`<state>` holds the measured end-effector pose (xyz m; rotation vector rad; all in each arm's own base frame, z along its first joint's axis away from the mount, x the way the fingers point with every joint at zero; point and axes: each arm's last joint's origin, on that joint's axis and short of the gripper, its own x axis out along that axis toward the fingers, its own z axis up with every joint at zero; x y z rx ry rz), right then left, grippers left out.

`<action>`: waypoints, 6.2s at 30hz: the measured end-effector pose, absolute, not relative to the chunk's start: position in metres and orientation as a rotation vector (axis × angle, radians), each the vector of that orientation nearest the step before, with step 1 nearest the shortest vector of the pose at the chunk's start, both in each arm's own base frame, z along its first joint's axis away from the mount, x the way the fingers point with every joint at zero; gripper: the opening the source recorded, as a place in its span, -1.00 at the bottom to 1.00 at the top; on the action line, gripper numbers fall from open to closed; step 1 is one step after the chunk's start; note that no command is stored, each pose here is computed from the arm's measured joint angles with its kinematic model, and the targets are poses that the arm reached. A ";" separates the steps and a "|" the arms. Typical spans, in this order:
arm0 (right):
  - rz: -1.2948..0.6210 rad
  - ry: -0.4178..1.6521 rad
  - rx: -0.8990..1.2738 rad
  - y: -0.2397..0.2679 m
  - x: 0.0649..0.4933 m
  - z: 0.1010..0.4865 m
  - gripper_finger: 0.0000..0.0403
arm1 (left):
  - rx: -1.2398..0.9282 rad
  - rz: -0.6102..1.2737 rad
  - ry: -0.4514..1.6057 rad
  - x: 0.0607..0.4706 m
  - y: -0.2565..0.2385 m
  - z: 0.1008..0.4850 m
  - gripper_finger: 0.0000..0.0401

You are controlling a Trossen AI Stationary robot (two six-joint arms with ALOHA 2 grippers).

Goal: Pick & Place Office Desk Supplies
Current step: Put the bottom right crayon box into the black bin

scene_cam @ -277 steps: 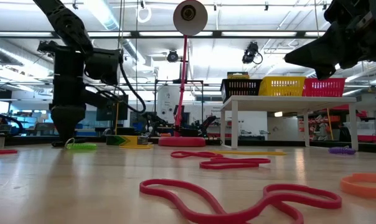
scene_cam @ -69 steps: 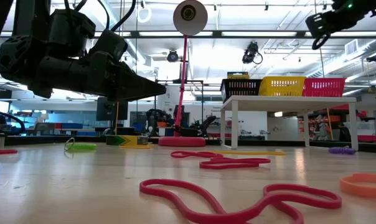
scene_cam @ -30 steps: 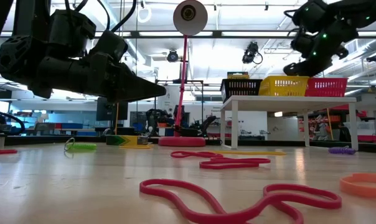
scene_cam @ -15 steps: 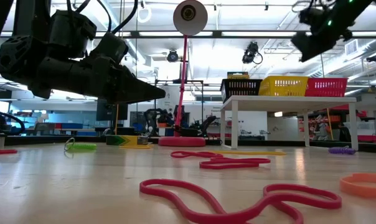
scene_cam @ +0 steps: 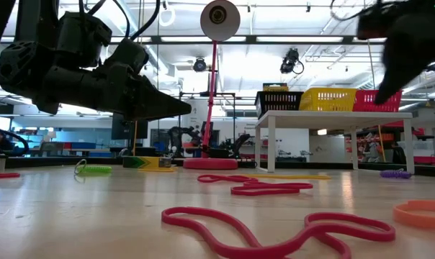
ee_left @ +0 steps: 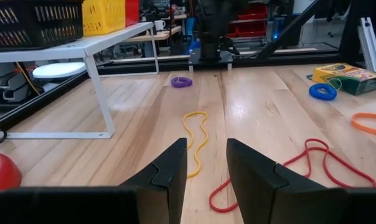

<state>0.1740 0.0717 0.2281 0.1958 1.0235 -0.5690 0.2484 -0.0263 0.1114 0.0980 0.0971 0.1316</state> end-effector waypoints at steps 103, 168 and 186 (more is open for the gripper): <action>-0.322 1.167 0.735 0.201 0.125 0.141 -0.97 | 0.094 0.118 0.136 0.248 -0.027 0.108 -0.40; -0.701 0.978 -0.927 0.137 0.292 0.177 -1.00 | 0.075 0.120 0.196 0.258 -0.028 0.105 -0.40; -1.038 0.975 -1.276 0.056 0.320 0.289 -1.00 | 0.091 0.118 0.211 0.262 -0.029 0.105 -0.40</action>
